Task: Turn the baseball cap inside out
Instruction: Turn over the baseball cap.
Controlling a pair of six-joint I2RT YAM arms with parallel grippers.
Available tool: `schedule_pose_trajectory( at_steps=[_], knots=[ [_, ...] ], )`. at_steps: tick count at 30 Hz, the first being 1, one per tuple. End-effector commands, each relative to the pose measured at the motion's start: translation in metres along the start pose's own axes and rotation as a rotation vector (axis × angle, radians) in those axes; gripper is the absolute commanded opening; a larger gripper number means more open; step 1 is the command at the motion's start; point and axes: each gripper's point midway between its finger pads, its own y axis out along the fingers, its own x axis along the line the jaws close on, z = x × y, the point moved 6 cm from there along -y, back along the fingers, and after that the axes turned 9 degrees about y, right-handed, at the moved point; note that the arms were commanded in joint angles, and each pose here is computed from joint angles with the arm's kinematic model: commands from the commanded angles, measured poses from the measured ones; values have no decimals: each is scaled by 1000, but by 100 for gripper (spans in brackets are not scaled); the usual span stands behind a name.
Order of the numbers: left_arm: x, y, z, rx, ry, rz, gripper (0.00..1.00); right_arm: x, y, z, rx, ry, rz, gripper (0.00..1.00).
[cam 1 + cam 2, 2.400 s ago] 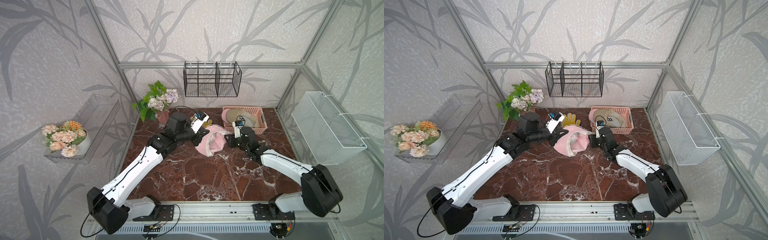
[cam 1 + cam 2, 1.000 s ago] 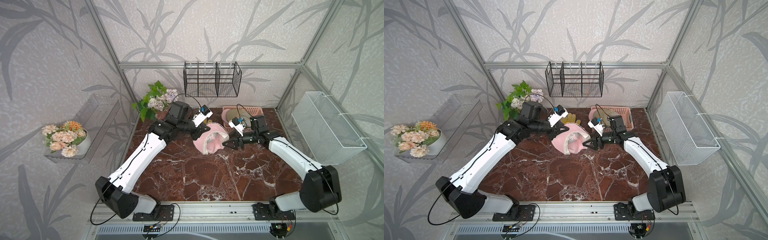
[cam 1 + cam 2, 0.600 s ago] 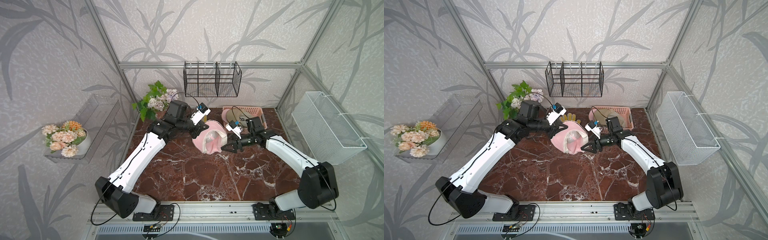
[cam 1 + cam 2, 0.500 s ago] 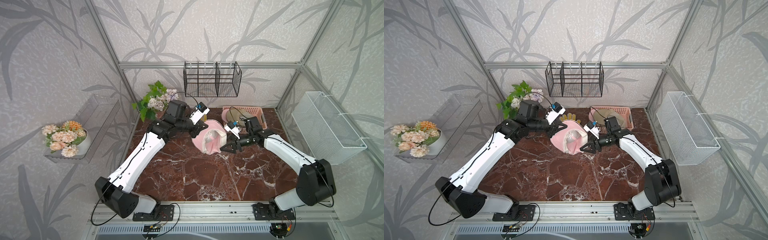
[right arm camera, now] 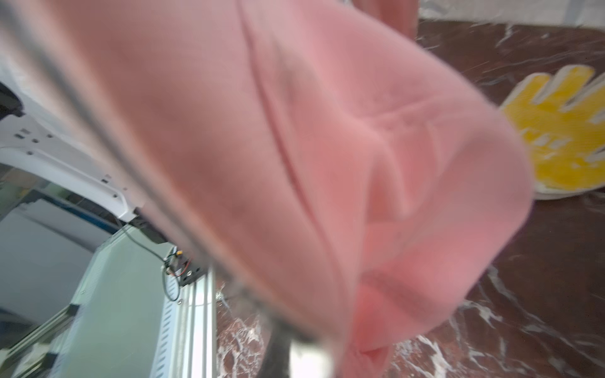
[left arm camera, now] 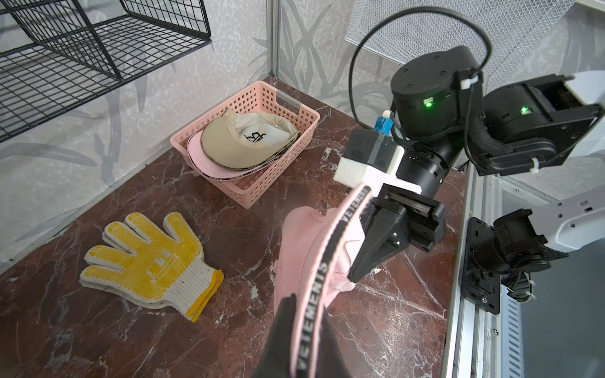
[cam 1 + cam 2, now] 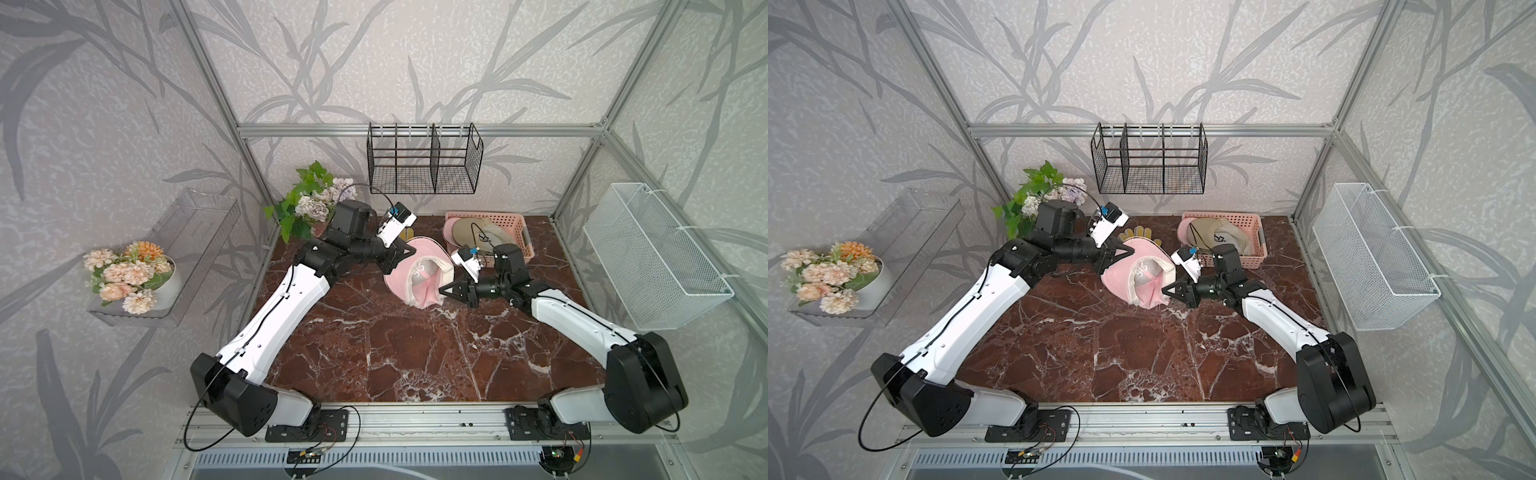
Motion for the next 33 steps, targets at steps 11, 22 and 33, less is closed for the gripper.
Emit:
schedule_pose_trajectory(
  at_steps=[11,22,33],
  knots=[
    [-2,-17,-32,-156,34,-9,0,-73,-43,-15,-377,393,917,2],
    [-12,-30,-50,-252,-1,45,0,-101,-38,12,-201,478,1093,25],
    [5,-19,-39,-240,-99,-59,0,-102,-40,20,-120,485,1133,40]
  ],
)
